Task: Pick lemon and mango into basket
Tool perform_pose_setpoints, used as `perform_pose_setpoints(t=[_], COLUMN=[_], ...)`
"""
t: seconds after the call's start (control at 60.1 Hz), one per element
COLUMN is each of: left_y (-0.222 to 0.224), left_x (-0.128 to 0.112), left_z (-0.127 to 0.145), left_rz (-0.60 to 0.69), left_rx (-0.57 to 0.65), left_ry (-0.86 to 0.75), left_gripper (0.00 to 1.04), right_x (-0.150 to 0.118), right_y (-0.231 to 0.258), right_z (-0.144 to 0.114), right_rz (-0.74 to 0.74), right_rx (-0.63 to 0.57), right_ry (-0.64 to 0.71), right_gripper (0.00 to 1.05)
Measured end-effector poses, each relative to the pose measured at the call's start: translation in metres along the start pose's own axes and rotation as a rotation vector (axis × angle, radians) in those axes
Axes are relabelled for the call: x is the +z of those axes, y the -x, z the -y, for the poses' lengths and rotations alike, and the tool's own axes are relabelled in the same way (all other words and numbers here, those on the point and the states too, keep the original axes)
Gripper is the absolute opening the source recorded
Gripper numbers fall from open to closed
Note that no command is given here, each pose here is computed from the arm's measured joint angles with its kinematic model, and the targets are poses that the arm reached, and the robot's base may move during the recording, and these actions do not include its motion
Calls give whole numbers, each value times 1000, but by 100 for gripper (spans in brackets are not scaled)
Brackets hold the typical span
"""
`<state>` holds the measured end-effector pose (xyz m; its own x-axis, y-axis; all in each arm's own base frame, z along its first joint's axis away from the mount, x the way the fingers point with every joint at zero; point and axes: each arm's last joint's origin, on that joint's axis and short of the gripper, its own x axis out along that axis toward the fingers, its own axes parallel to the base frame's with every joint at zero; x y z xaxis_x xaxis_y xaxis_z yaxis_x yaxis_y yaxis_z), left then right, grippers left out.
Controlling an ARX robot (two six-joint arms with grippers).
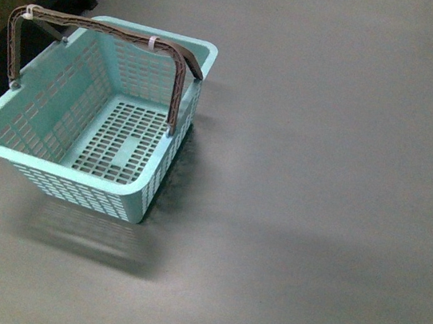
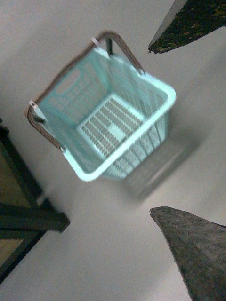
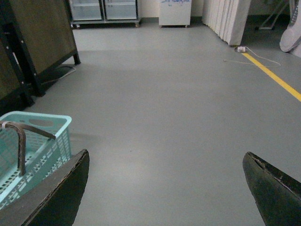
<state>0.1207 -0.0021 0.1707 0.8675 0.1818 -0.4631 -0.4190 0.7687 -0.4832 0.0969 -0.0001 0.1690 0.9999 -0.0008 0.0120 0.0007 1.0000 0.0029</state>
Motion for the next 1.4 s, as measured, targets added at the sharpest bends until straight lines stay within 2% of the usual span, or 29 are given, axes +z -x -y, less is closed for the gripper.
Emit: perform_pose_setpoints(t=[0.117,0.183,0.35,0.533,0.733,0.916,1.116,1.399], left_y=[-24,-56,-115,-180,-265,-318,-359,-384], left_x=[13,21,36,42,33,19,3,-2], left_z=[12,21,35,43,57,71,95,133], left_rz=[3,-17,-40,-62,-110,-147,-189,-216], left_rx=[-27,-54,-103,-82,-50,-35,-67,-128], left_ry=[206,325,453,561,626,648,659,645], left_gripper=[98,98,98,98,98,98,98,98], right_x=[0,0,0,0,0,0,0,0], right_y=[0,0,0,0,0,0,0,0], right_z=[0,0,0,0,0,0,0,0], right_rz=[0,0,0,0,0,0,0,0], right_rx=[0,0,0,0,0,0,0,0], right_ry=[0,0,0,0,0,0,0,0], right_gripper=[96,96,96,96,96,96,96,96])
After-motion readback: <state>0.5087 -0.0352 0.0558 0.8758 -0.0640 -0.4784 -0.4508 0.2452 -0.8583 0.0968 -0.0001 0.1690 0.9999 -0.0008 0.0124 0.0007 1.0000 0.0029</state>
